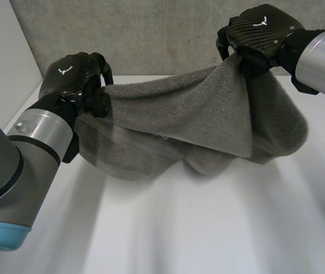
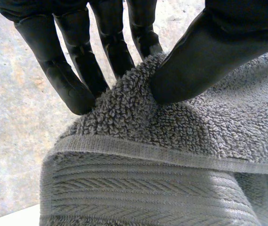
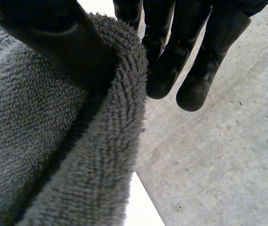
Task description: Fold the towel.
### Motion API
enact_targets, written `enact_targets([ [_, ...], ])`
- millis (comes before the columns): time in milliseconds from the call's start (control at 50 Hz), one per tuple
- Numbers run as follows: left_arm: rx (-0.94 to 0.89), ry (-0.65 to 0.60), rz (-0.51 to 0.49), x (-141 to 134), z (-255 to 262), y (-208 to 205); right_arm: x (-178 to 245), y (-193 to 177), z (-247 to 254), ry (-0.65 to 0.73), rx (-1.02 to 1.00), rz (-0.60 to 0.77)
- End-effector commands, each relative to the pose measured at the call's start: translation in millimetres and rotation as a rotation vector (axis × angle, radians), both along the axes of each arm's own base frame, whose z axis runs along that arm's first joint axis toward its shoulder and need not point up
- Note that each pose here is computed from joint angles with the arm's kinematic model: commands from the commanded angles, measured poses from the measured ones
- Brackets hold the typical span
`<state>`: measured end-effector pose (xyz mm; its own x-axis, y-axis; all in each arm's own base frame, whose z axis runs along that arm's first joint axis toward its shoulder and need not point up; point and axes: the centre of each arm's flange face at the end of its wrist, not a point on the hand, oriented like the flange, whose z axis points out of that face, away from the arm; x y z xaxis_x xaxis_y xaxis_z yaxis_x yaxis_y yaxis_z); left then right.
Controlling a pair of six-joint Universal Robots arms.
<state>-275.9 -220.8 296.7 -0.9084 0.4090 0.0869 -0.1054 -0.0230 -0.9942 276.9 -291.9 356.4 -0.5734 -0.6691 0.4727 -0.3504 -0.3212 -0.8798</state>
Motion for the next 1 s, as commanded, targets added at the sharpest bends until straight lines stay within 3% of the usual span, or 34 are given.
enact_targets([
  [20, 0.086, -0.034, 0.0, -3.4, -31.3, -4.1, 9.1, -4.7, -30.9, 0.054, 0.117, 0.017],
  [180, 0.186, -0.099, 0.05, 1.4, -73.3, -25.3, 52.2, -1.1, -106.3, 0.177, 0.226, 0.131],
  [260, 0.216, -0.114, 0.133, 19.6, -86.8, -54.0, 79.6, 10.1, -142.6, 0.217, 0.267, 0.22],
  [400, 0.212, -0.106, 0.245, 43.7, -86.0, -79.4, 94.3, 10.8, -149.9, 0.199, 0.219, 0.221],
  [480, 0.225, -0.109, 0.317, 61.3, -88.1, -88.0, 84.2, -0.6, -120.1, 0.122, 0.147, 0.059],
  [700, 0.258, -0.124, 0.307, 62.3, -97.9, -79.7, 17.0, 28.5, -93.0, 0.118, 0.228, -0.139],
  [880, 0.271, -0.129, 0.302, 61.0, -103.4, -78.2, -15.5, 76.1, -115.0, 0.185, 0.397, -0.108],
  [1000, 0.272, -0.13, 0.306, 61.8, -104.4, -79.2, -27.9, 109.9, -140.4, 0.212, 0.51, 0.004],
])
